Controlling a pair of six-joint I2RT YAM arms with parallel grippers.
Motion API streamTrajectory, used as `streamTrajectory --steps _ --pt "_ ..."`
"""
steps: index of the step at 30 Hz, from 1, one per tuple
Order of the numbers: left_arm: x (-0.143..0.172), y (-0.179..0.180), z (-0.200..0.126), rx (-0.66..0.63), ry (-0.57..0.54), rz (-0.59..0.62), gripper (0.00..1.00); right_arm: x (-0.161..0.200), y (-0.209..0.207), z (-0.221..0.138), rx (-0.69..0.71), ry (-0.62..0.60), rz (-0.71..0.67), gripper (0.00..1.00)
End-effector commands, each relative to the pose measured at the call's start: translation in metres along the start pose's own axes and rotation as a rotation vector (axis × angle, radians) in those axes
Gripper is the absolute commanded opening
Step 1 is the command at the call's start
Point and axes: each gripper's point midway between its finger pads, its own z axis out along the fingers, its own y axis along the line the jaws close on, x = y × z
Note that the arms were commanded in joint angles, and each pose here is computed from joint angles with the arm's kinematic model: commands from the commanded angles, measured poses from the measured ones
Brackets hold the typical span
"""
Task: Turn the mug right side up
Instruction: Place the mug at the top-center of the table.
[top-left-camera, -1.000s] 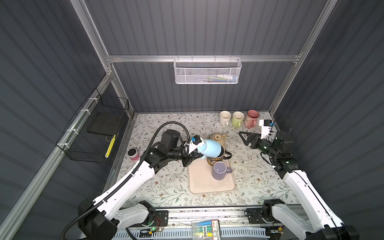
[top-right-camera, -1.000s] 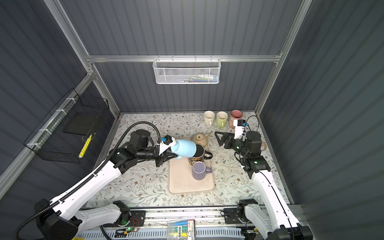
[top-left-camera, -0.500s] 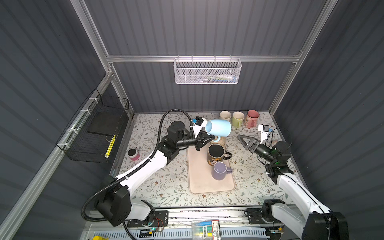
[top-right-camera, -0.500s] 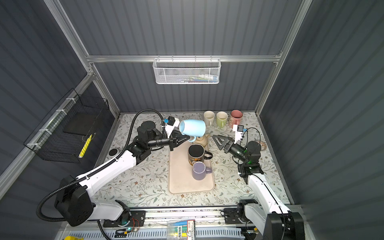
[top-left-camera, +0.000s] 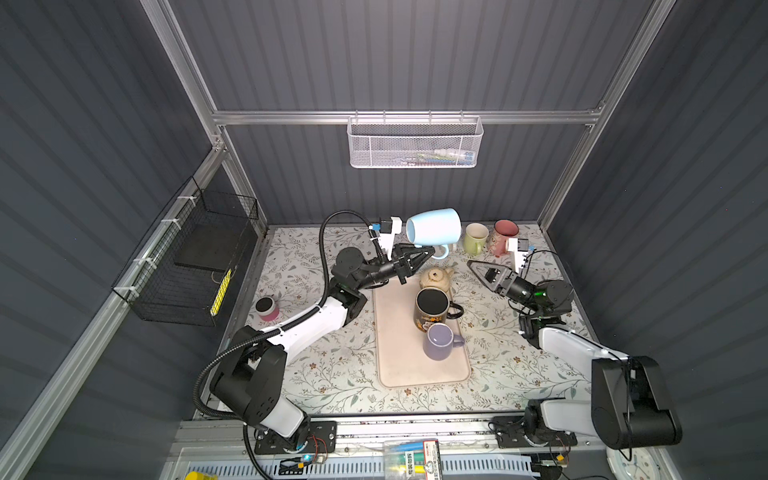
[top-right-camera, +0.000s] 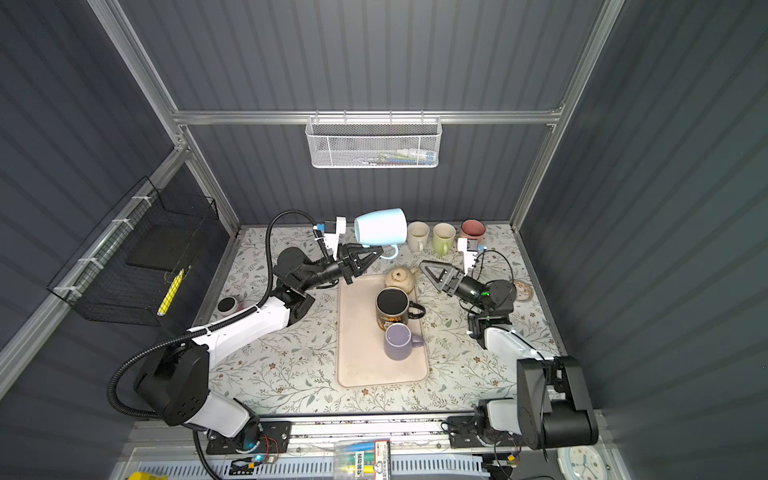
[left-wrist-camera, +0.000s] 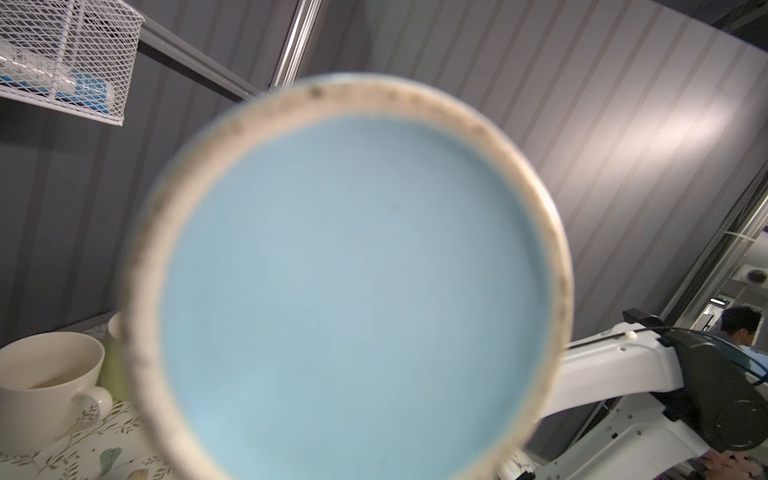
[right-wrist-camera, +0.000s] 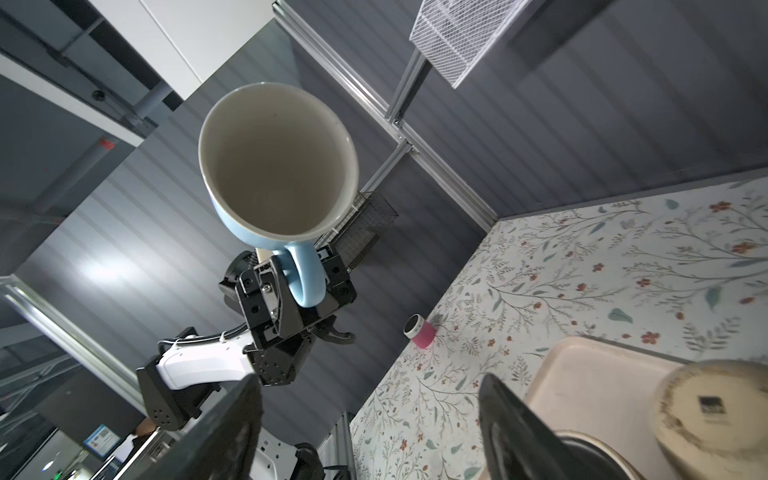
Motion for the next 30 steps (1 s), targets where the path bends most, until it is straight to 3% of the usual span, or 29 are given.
streamTrajectory --steps 1,5,11,30 --pt "-0.038 -0.027 -0.006 0.081 -0.145 0.066 0.0 -0.006 0.034 0.015 -0.111 0.02 -0.107 0.82" --pt "-0.038 -0.027 -0.006 0.084 -0.142 0.056 0.0 -0.009 0.039 0.03 -0.144 0.033 -0.122 0.81" --pt "-0.036 -0.017 -0.004 0.051 -0.144 0.006 0.0 -0.012 0.045 0.048 -0.18 0.058 -0.132 0.68" --pt "-0.046 -0.018 0.005 0.114 -0.175 -0.071 0.0 -0.025 0.052 0.079 -0.225 0.08 -0.136 0.49"
